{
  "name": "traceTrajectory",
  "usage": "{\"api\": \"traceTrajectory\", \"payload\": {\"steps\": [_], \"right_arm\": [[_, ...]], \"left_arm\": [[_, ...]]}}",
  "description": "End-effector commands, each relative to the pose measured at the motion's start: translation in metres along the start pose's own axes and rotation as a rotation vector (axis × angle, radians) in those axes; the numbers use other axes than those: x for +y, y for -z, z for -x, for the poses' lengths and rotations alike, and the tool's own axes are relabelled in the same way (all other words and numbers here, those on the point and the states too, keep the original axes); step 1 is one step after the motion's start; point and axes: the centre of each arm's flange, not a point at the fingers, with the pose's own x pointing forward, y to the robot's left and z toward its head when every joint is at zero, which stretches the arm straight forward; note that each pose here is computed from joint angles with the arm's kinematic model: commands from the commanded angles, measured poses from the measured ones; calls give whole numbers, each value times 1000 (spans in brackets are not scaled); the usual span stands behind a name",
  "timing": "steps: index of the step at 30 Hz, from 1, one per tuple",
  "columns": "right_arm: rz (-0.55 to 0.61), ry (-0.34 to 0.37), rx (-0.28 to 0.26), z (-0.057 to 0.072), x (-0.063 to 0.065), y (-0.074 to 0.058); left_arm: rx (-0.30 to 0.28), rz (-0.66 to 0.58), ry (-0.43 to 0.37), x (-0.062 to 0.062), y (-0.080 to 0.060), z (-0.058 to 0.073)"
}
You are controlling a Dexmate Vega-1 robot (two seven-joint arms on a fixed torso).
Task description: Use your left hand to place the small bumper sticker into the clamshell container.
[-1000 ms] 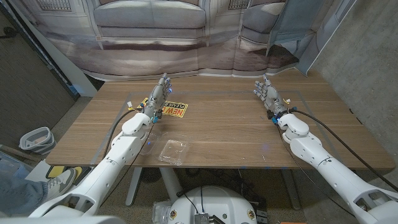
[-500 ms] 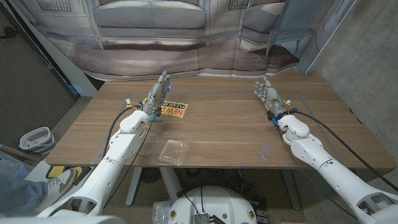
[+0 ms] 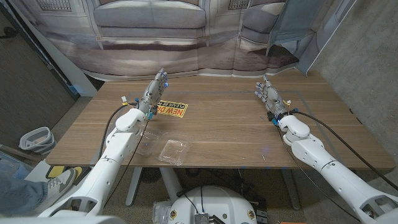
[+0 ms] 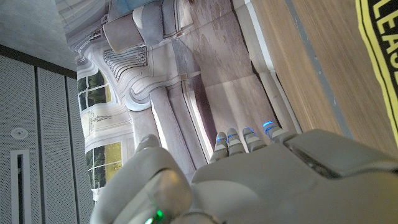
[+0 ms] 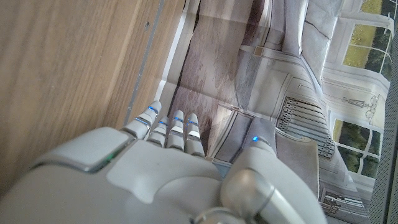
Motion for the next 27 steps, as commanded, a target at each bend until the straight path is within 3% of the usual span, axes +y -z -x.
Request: {"api": "traceTrajectory", "payload": {"steps": [1, 14, 27], "right_arm": [[-3, 14, -11, 2, 4, -2], [-6, 2, -44, -3, 19, -1], [-4, 3, -36, -4, 25, 0]], "left_arm": [[-46, -36, -11, 12, -4, 4], [-48, -72, 27, 24, -8, 8], [-49, -98, 25, 31, -9, 13]]}}
